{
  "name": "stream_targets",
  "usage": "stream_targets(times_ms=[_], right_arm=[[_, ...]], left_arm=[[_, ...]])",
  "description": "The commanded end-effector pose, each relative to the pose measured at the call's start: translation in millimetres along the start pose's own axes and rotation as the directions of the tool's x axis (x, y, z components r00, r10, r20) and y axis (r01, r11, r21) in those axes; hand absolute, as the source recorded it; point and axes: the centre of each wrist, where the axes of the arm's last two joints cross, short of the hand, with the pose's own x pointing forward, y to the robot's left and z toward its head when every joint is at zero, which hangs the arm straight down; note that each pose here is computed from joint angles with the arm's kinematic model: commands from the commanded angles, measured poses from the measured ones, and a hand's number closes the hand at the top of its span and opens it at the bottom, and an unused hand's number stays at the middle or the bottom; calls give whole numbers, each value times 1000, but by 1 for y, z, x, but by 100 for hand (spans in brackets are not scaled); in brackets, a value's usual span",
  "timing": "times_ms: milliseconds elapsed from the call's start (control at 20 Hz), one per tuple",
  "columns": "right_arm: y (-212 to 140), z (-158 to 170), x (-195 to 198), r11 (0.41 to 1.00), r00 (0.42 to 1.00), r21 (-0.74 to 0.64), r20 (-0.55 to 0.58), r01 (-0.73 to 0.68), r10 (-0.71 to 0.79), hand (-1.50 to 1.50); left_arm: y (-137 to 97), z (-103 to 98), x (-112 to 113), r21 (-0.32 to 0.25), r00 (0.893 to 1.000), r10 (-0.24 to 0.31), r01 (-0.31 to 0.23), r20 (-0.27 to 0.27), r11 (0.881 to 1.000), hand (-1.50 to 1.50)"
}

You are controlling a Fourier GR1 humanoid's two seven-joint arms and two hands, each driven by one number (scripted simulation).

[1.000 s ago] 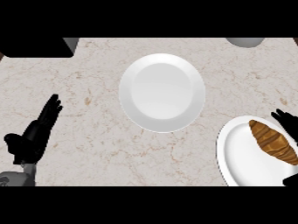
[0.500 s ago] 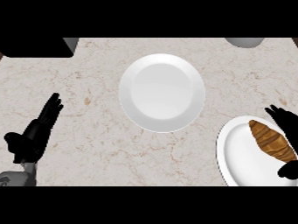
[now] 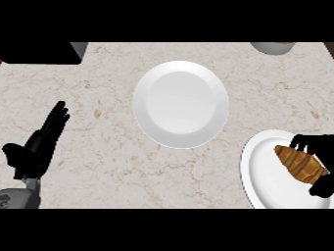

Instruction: Pick the croissant from the plate and place it in the plate

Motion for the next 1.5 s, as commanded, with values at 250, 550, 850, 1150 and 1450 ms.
stream_targets(times_ms=[250, 550, 850, 1150, 1450], right_arm=[[8, 22, 16, 976, 999, -218, -40, 7, -16, 150], [59, 55, 42, 920, 786, -331, -503, 208, -359, 150], [23, 102, 122, 851, 759, -497, -486, 167, -433, 150], [-23, 142, 185, 773, 780, -628, -438, 89, -446, 150], [-65, 151, 221, 670, 825, -742, -367, 19, -429, 150]], left_arm=[[2, 8, -12, 15, 1000, -22, 22, -5, 1000, 0], [6, 18, -18, 69, 999, -2, 5, -42, 998, 0], [9, 16, -7, 40, 1000, -1, 1, -13, 999, 0], [13, 16, -8, 22, 999, -14, 14, -29, 1000, 0], [-13, 7, -14, 5, 1000, 1, -1, -9, 1000, 0]])
